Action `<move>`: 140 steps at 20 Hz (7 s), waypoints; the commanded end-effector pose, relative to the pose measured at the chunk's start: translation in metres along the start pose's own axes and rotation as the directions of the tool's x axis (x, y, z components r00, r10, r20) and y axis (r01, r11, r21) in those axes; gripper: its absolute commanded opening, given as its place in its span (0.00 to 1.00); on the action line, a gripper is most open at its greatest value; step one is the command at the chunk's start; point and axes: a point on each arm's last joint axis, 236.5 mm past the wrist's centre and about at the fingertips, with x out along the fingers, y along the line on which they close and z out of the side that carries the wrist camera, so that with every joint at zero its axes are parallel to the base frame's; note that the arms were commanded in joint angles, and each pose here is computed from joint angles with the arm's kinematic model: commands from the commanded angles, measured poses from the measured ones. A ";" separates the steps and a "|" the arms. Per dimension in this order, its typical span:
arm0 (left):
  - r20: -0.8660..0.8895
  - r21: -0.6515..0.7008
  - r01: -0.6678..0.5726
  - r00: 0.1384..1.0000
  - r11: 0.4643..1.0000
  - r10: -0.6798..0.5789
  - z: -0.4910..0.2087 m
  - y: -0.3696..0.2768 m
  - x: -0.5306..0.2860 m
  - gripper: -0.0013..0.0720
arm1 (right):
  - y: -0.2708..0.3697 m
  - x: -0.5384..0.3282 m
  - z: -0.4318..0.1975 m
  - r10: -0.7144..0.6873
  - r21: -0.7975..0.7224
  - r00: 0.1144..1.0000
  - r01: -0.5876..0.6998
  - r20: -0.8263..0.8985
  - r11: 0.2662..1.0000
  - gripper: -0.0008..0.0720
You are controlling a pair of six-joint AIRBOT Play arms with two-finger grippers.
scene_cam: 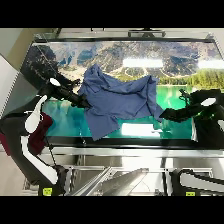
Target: Fold the shirts.
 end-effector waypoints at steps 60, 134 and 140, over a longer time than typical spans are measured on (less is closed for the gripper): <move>0.364 0.076 -0.238 0.911 0.968 0.195 0.113 0.073 -0.119 0.04 | 0.001 -0.013 0.215 0.079 0.046 0.866 -0.116 0.493 0.992 0.03; 0.347 -0.131 -0.075 0.931 0.988 0.117 -0.121 -0.013 -0.149 0.04 | 0.009 -0.062 0.025 0.269 0.109 0.953 -0.284 0.139 0.952 0.03; 0.400 0.026 -0.156 0.907 0.987 0.133 0.000 -0.031 -0.190 0.04 | 0.028 -0.066 0.124 0.202 -0.028 0.928 -0.204 0.315 0.979 0.03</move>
